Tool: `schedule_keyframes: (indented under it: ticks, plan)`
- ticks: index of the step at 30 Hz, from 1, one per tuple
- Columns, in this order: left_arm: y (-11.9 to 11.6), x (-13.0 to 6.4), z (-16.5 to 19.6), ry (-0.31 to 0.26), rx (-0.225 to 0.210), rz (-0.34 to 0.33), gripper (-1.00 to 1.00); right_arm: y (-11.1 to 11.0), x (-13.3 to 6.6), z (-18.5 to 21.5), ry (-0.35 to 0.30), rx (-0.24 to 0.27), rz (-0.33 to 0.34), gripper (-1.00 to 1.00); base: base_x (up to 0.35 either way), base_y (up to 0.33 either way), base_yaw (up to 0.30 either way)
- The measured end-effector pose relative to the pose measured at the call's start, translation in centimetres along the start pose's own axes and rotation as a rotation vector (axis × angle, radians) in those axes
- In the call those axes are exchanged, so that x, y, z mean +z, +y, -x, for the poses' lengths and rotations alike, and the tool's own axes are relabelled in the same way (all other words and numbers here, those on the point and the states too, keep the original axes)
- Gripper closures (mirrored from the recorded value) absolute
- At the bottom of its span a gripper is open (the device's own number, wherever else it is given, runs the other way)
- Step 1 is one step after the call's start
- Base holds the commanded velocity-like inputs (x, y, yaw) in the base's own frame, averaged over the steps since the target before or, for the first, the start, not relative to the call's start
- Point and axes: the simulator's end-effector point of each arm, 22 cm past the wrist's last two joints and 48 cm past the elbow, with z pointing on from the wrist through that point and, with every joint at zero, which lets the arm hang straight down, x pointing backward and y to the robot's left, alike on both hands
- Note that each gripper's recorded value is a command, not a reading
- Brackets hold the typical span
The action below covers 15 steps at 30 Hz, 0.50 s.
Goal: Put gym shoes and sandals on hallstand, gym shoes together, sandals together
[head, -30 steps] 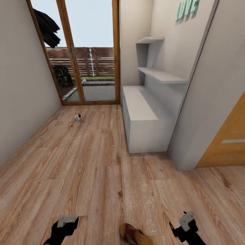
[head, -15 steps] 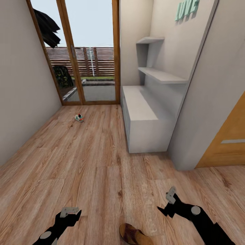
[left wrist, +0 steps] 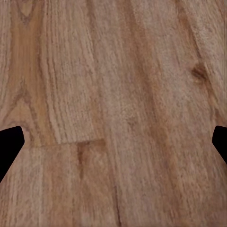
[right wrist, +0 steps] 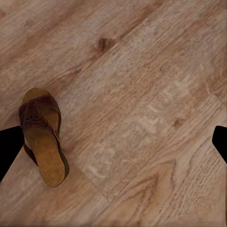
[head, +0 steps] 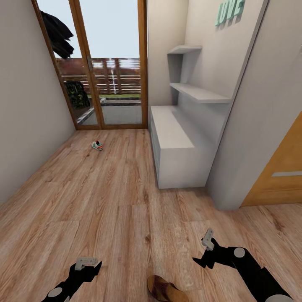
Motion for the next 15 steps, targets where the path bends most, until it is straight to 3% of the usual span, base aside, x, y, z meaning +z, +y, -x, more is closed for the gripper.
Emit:
schedule_keyframes:
  ticks: [9,15]
  plan:
    - [-0.04,0.01,0.02,0.001,-0.002,0.000,-1.00,0.09,0.04,-0.35,0.017,-0.019,0.003,-1.00,0.008,0.000,-0.005]
    - [-0.02,-0.01,0.06,-0.001,-0.002,0.001,-1.00,0.13,0.04,-0.37,0.018,-0.019,0.003,-1.00,0.180,0.000,0.000]
